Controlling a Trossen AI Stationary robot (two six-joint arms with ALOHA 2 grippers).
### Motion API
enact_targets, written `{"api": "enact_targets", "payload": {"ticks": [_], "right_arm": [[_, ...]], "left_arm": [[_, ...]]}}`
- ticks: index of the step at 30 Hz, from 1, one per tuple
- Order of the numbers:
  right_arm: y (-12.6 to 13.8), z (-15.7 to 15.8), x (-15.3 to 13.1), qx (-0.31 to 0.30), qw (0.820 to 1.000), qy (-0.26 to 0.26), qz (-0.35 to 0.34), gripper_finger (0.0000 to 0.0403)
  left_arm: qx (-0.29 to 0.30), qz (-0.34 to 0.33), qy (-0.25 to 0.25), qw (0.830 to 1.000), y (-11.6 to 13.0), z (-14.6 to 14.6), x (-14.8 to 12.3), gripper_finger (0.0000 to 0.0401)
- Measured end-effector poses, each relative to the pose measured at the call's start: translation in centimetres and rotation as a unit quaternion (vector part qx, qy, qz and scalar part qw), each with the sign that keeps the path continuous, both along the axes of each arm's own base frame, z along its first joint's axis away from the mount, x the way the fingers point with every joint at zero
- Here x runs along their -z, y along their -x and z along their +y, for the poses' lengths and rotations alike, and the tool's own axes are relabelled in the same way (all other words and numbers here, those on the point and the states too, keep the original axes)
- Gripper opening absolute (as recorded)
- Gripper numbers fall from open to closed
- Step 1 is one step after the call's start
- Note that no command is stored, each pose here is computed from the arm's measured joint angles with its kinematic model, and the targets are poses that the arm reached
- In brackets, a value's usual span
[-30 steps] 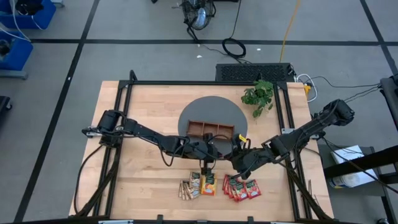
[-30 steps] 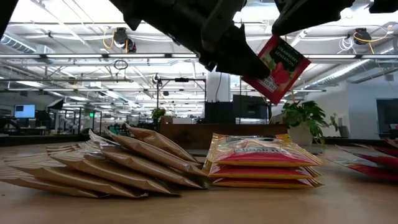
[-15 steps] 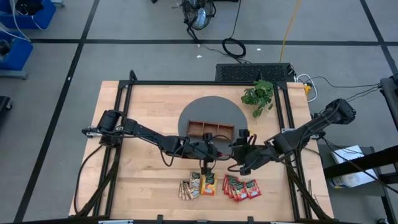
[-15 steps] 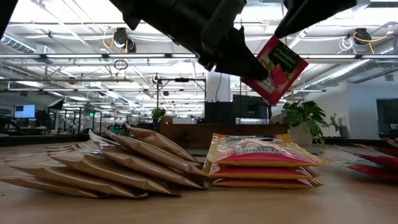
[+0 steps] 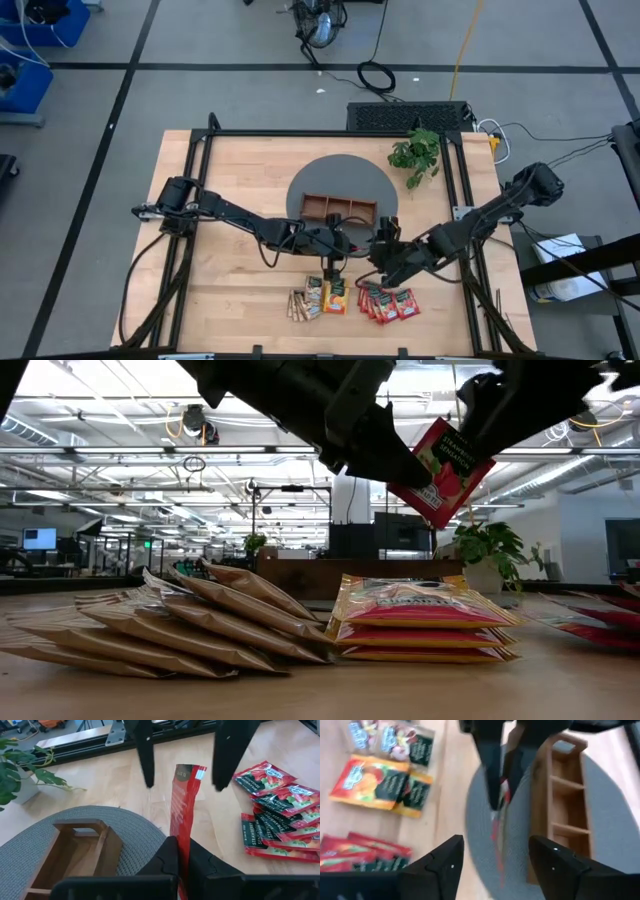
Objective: Pick & Place Tea
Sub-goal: Put the red tea bag to the right section into the wooden organizer
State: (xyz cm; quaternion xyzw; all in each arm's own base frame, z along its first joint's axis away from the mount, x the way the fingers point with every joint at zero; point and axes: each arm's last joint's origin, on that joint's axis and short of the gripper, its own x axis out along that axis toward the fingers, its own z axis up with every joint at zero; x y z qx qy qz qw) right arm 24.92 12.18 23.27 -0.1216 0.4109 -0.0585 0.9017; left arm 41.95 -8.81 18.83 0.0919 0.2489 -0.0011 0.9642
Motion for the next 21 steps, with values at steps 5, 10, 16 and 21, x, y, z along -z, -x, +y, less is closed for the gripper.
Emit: {"api": "enact_targets", "payload": {"ticks": [5,10,16,21], "right_arm": [[-0.7,-0.5,0.4,-0.005,1.0,0.017,0.008,0.0141],[-0.8,-0.5,0.5,-0.044,0.999,0.006,0.024,0.005],[-0.8,-0.7,0.5,-0.052,0.998,0.018,0.032,0.0006],[-0.4,-1.4,0.8,-0.038,0.997,0.024,0.059,0.0001]], "left_arm": [[0.0,0.0,0.0,1.0,0.0,0.0,0.0,0.0029],[0.0,0.0,-0.001,1.0,0.0,0.0,0.0,0.001],[0.004,0.004,-0.008,1.0,0.0,0.0,0.1,0.004],[0.0,0.034,-0.017,0.999,0.4,0.1,0.4,0.0104]]}}
